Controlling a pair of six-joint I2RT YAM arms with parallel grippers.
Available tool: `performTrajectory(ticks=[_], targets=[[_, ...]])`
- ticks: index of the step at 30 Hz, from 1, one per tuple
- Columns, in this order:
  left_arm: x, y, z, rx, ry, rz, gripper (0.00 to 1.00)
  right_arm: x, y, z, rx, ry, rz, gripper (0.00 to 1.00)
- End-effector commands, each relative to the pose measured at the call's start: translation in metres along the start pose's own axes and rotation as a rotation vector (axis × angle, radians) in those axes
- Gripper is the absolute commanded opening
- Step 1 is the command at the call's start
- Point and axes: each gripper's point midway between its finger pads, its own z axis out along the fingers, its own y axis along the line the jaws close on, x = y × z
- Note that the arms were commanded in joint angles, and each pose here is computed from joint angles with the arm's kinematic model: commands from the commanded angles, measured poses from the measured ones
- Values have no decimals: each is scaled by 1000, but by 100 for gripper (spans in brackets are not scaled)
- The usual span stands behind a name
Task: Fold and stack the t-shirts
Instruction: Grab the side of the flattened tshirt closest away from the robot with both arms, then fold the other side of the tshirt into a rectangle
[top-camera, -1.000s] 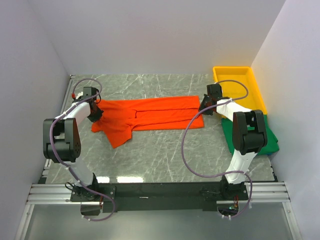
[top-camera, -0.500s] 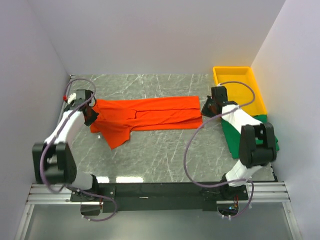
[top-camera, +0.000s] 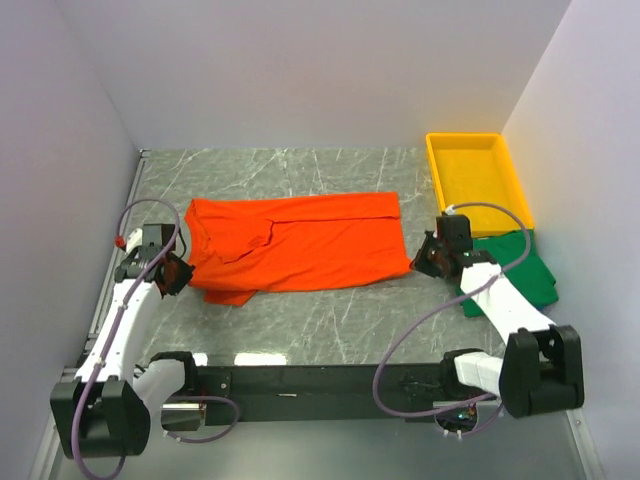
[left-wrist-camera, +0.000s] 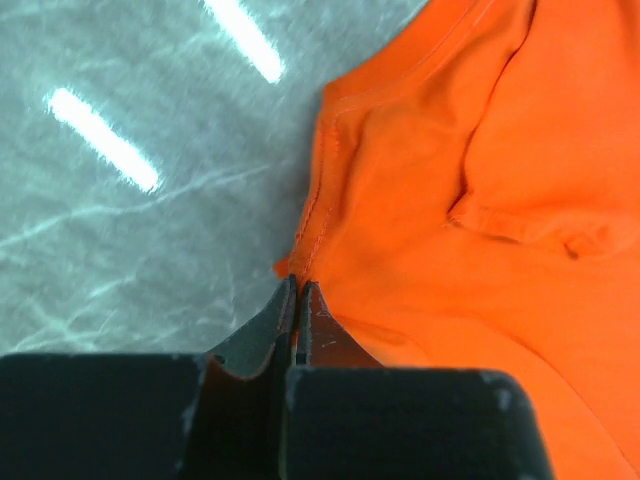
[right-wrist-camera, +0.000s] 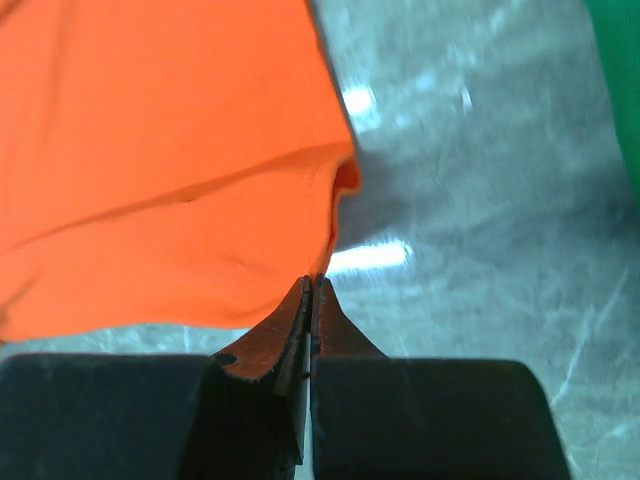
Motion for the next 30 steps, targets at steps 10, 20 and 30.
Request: performTrajectory(ticks=[10,20,30], targets=[[8,21,-15,-29,-5,-32,5,28,-22,-9,31,12,-9,0],[10,28,14,-111,1,-18,6,28,-30,1,67,37,-16,0],[-11,19,22,-139,-42,49,7,-5,-11,7,48,23,-20,0]])
